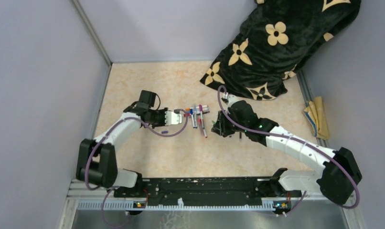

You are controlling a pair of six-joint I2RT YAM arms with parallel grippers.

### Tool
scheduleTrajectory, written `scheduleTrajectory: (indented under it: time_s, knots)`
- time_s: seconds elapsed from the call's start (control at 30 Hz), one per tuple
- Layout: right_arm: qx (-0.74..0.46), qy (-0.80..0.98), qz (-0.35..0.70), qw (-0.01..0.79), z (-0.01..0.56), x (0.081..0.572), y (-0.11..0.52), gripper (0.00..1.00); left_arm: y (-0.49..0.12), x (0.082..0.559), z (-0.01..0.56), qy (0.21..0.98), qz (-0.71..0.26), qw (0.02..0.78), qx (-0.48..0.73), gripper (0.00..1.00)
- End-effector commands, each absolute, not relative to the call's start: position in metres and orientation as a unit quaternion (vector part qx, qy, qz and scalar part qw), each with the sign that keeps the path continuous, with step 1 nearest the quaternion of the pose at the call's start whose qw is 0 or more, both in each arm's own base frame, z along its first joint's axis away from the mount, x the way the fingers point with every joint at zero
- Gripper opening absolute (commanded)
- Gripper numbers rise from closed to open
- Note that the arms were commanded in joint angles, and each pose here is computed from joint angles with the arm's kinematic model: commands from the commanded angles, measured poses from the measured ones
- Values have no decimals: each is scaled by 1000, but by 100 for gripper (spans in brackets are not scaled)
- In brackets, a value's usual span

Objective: Open the pen caps

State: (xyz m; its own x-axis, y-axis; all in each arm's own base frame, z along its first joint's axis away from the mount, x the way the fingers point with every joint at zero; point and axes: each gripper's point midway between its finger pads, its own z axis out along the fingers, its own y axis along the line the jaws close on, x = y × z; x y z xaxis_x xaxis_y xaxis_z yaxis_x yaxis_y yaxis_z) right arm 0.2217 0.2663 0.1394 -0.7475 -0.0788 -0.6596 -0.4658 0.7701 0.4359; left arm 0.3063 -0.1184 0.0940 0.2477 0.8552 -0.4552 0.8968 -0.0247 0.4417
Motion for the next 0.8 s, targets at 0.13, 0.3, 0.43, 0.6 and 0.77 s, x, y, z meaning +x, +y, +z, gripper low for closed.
scheduleTrajectory:
  time_s: [0.13,0.3,0.43,0.6,0.77]
  knots:
    - [-41,897,171,405,127,268,214,0,-119,330,45,720,-98,275,630,9]
    - [-21,891,142,430,120,290,214,0,-114,324,26,737,-111,248,619,20]
    - [-23,891,131,435,107,308,225,0,-112,319,21,743,-115,240,614,34]
    - [-26,897,107,429,80,324,232,0,-114,317,30,750,-127,246,601,55]
    - [-28,896,87,434,63,334,233,0,-123,315,59,756,-170,262,576,78]
